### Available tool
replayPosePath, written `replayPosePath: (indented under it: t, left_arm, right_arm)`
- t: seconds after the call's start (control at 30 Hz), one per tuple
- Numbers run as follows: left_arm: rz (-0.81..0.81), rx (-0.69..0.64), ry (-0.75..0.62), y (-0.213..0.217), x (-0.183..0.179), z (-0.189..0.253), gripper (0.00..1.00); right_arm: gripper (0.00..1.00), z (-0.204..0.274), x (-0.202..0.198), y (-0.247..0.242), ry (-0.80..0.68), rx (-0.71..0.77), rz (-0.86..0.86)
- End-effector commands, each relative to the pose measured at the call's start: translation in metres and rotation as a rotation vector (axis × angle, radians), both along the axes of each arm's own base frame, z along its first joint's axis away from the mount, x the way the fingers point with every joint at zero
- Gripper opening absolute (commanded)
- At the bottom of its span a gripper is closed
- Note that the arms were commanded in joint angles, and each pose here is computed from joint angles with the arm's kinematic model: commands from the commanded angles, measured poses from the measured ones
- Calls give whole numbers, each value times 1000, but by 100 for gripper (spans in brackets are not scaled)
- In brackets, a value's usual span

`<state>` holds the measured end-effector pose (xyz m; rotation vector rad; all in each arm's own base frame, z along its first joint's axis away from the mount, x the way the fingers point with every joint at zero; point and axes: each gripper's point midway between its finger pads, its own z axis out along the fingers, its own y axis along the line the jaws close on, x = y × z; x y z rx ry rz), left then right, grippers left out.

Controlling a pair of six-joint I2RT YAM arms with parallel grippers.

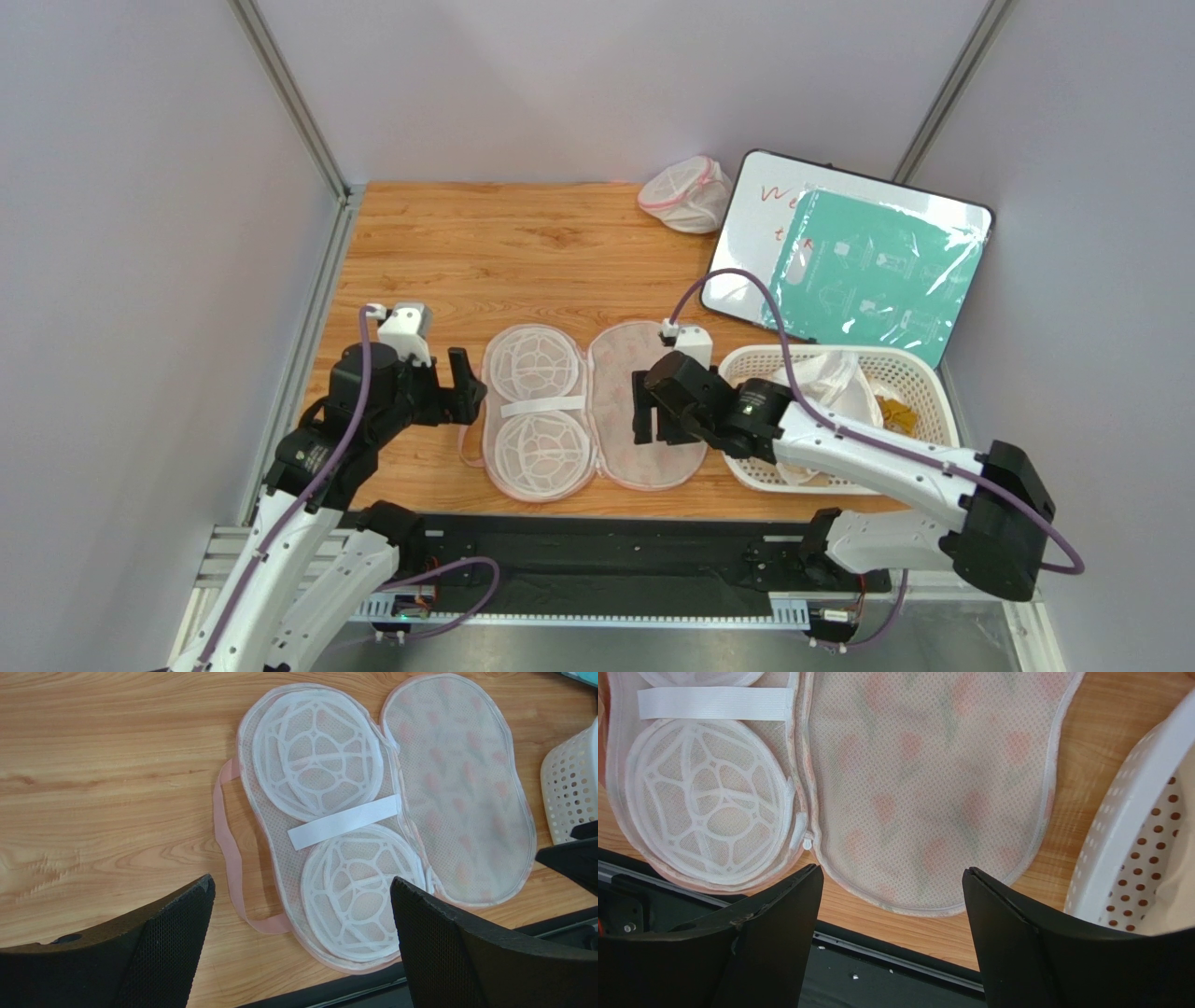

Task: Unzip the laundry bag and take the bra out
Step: Adjust the laundry bag at the center of the board.

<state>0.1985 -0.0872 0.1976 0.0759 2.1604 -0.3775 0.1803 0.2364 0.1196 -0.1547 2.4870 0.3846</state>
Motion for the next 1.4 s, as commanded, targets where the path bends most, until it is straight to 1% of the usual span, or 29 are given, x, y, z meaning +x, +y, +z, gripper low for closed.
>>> replayPosePath:
  t: [0.0,0.2,0.33,0.43,0.63,0.77,1.0,1.23,1.33,1.37]
  left_arm:
    - [-18,1,-24,-2,3,3,100]
    - [-21,-3,-26,-3,3,4,99]
    - [-18,-3,-28,-2,3,4,99]
    - [-19,-3,-31,-2,3,5,99]
    - [-18,-2,-33,-2,2,5,99]
    - [-18,-5,-32,-2,3,5,100]
    - [-14,-5,-40,-1,2,7,99]
    - [-14,-1,-37,-1,2,6,100]
    - [-16,-4,-39,-1,2,7,99]
    - [-15,-4,-41,-1,2,7,99]
  right_arm:
    - [79,-17,10,15,-6,16,-47]
    - [80,-46,26,-10,17,-106,-139]
    - [78,-52,39,-24,12,-148,-174]
    - [77,-57,39,-16,28,-144,-149]
    - [76,-81,34,-1,92,-123,-114]
    - [76,-83,32,10,102,-97,-97]
    - [76,-92,24,41,123,-126,-34]
    - [76,-92,19,66,128,-108,4]
    - [76,-83,21,68,116,-104,6]
    - [77,-77,23,62,99,-124,-2]
